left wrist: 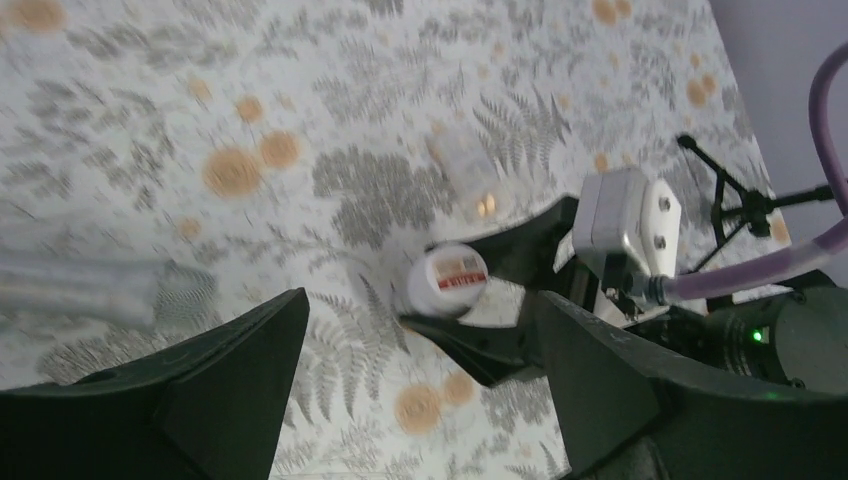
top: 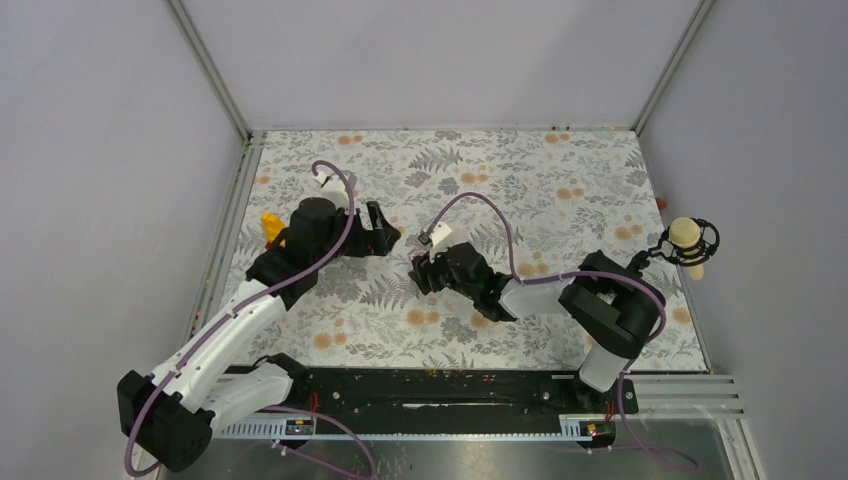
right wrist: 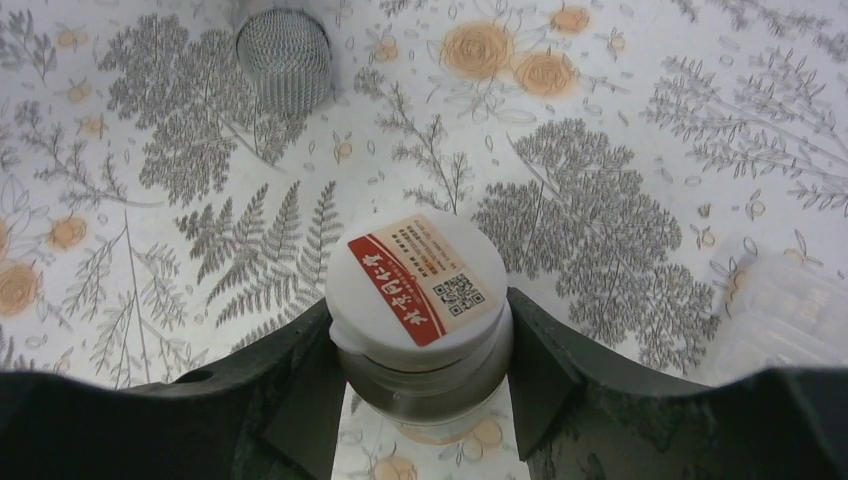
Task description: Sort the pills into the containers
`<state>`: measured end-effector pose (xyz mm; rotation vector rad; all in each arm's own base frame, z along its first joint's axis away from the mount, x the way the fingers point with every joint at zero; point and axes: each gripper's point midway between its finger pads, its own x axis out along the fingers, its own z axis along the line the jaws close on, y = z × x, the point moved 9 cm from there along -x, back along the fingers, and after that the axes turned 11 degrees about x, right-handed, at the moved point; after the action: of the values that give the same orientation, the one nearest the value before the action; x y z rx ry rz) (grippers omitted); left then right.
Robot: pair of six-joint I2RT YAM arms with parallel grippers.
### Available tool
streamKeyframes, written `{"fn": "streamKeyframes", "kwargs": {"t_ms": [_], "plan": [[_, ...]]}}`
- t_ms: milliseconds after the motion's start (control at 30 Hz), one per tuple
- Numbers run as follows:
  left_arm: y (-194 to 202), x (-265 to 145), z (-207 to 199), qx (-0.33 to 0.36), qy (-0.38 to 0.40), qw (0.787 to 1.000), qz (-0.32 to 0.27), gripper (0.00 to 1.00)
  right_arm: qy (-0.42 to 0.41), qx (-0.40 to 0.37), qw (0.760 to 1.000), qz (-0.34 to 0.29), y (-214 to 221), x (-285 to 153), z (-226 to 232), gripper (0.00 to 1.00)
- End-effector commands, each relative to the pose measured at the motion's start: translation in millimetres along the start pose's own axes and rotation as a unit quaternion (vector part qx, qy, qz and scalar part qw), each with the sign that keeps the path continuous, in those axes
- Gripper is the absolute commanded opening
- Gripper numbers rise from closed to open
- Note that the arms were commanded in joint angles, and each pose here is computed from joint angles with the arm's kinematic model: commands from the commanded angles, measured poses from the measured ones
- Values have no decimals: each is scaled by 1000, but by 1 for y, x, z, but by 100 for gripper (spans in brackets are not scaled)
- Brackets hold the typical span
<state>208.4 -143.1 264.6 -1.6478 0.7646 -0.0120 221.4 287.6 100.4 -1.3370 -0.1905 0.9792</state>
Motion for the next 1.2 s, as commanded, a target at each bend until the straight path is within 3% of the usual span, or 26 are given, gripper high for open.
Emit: {"fn": "streamKeyframes", "kwargs": {"t_ms": [0,167,333,367,533,700,800,900,1067,1167], "plan": [[15,-4,-11,-66,53,995,60,84,7,-17,995,-97,-12,16,4,29],[32,0,-8,-92,47,990,93,83,17,-13,995,-98,1,16,2,39],[40,2,-6,-106,41,988,103,81,-6,26,996,-82,1,-2,8,81],[39,2,-5,-110,42,988,100,82,-6,33,998,-52,3,-6,9,87],[32,4,-6,-133,61,986,74,86,-40,76,996,21,-12,-38,27,98],[33,16,-4,-150,63,983,84,87,-48,112,990,66,-20,-82,33,100],[35,27,-3,-163,72,979,94,80,-18,164,981,100,-33,-103,35,96],[35,39,-3,-177,84,976,98,72,28,239,962,127,-47,-113,32,86],[35,49,-3,-197,89,971,102,65,37,354,928,111,-71,-103,37,70],[39,52,-1,-208,85,968,114,61,69,414,902,101,-77,-91,30,67]]}}
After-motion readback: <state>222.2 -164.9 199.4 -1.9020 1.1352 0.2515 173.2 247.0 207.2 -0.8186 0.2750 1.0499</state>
